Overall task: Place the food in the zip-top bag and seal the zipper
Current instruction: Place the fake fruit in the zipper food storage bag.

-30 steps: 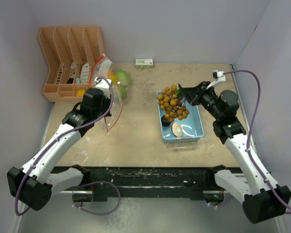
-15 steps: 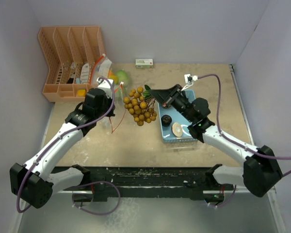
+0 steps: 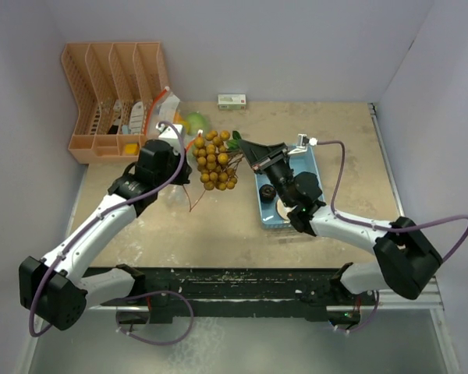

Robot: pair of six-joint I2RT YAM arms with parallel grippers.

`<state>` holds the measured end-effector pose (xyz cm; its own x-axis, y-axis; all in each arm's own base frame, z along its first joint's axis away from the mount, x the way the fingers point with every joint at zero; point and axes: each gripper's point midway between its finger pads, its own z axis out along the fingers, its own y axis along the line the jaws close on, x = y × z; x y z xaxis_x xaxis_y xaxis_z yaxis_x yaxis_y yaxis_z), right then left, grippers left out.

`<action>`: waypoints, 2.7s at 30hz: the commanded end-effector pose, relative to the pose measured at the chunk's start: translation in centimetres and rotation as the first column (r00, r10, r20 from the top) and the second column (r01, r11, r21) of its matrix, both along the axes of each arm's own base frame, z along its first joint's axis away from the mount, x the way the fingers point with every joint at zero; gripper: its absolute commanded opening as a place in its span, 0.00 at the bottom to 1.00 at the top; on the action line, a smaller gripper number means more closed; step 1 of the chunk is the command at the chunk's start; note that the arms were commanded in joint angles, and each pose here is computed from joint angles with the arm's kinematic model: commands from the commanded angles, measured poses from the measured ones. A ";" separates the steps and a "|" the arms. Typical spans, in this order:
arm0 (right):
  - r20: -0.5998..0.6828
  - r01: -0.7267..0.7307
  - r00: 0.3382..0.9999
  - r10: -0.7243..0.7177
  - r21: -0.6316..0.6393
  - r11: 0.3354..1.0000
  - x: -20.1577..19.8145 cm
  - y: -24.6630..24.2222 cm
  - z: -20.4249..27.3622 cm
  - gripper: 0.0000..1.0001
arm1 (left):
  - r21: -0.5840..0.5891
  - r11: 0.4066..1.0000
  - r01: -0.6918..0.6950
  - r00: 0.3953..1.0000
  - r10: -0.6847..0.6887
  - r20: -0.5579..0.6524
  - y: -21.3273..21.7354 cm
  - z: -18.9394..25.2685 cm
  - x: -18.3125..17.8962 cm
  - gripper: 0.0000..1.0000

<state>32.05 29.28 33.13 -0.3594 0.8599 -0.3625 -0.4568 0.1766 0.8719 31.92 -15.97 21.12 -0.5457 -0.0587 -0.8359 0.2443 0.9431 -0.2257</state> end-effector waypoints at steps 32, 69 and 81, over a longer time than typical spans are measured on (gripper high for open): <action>-0.056 0.209 0.978 -0.203 0.171 0.963 4.2 3.1 1.8 0.00 | -0.238 0.971 0.028 0.999 -0.017 0.046 -3.1 3.4 0.9 0.00; 0.180 0.493 0.840 -0.512 -0.648 0.581 2.1 1.5 -7.2 0.00 | -0.154 0.988 0.006 0.993 0.012 0.118 -1.3 7.2 0.9 0.00; 0.292 0.473 0.879 -0.377 -0.626 0.620 -0.1 1.2 -3.8 0.00 | -0.102 0.994 -0.023 0.996 0.032 0.086 -0.7 4.8 1.1 0.00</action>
